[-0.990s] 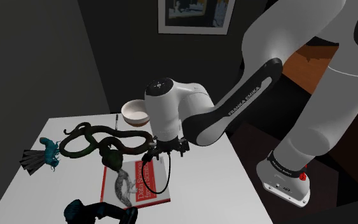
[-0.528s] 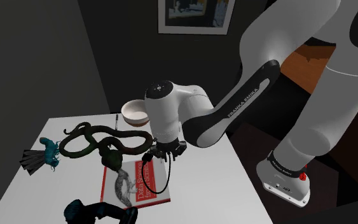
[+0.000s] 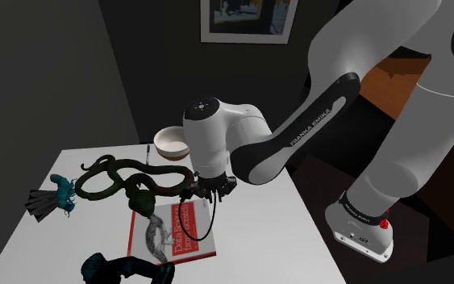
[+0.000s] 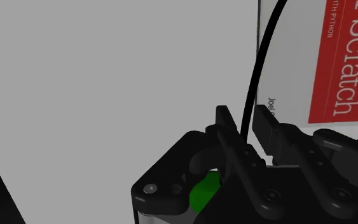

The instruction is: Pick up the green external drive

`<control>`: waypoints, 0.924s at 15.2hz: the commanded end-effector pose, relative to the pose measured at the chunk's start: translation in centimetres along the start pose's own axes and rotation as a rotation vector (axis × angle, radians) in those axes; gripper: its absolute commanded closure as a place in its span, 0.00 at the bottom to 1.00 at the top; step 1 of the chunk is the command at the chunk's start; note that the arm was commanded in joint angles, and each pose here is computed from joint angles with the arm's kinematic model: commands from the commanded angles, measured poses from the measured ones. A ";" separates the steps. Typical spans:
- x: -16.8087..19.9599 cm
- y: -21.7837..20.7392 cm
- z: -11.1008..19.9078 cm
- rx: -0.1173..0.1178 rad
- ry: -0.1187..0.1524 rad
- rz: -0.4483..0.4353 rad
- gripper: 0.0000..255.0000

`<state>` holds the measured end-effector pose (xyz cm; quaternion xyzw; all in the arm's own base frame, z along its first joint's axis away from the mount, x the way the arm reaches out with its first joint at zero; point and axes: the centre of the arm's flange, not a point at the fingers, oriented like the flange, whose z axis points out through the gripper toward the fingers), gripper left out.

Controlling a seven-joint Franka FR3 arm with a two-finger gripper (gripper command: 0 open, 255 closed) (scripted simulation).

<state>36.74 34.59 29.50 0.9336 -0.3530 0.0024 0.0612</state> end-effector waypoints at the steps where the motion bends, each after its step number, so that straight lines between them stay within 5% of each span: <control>1: 0.0 0.1 -1.0 0.000 0.000 0.000 1.00; 14: 0.3 0.8 -6.8 0.000 0.000 0.000 1.00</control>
